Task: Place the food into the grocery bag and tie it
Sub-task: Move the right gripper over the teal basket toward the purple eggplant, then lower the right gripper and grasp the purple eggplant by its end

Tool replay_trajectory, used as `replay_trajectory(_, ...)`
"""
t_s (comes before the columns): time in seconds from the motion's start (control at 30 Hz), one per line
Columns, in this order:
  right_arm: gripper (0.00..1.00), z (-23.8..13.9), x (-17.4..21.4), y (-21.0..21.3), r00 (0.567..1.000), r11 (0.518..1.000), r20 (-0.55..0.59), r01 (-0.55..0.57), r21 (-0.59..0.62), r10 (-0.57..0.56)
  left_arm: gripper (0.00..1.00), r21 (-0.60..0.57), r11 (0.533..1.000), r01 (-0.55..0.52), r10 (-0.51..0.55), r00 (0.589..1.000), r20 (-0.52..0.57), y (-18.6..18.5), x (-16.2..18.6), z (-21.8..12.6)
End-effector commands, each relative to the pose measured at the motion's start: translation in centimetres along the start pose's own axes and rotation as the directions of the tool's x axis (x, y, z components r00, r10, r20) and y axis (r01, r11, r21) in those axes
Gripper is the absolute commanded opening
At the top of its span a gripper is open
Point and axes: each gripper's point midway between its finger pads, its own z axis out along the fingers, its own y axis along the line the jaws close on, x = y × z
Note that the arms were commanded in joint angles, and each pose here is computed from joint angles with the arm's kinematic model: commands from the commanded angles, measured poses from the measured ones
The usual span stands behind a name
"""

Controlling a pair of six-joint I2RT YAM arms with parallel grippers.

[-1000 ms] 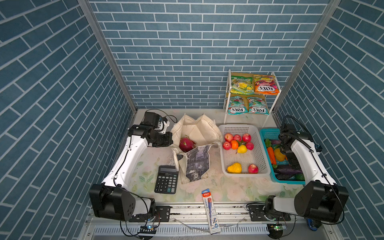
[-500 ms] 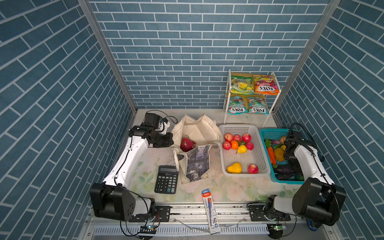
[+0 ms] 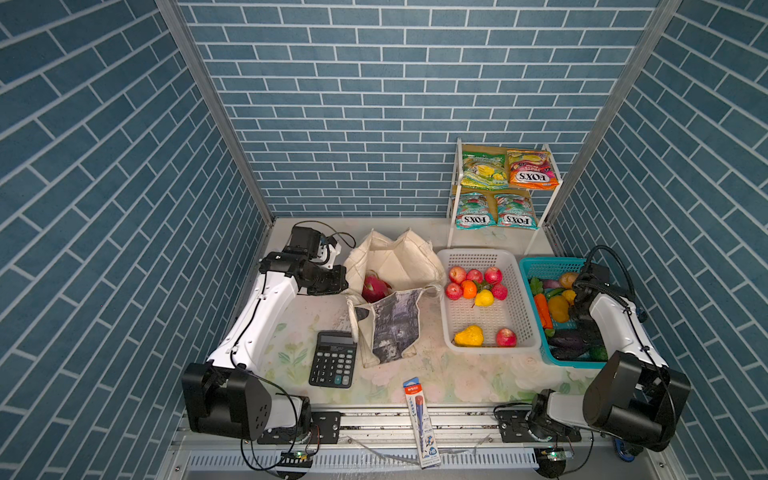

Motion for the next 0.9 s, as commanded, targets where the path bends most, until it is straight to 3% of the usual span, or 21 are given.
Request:
replay_trajectory(0.0, 0.64, 0.8, 0.5, -0.3, 0.999, 0.999, -0.017, 0.028, 0.019, -0.028, 0.0, 0.007, 1.0, 0.006, -0.006, 1.0, -0.02, 0.1, 0.4, 0.7)
replay_trajectory(0.3, 0.79, 1.5, 1.1, -1.0, 0.999, 0.997, -0.035, 0.04, 0.061, -0.038, 0.0, 0.006, 1.0, 0.006, -0.006, 1.0, -0.02, 0.1, 0.4, 0.7)
replay_trajectory(0.43, 0.81, 2.1, 1.2, -1.1, 0.998, 0.995, -0.044, 0.048, 0.082, -0.044, 0.0, 0.006, 1.0, 0.007, -0.007, 1.0, -0.018, 0.1, 0.4, 0.7)
replay_trajectory(0.87, 0.67, 3.4, 1.9, -0.7, 0.997, 0.996, -0.067, 0.054, 0.065, -0.05, 0.0, 0.003, 1.0, 0.008, -0.008, 1.0, -0.021, 0.2, 0.3, 0.8)
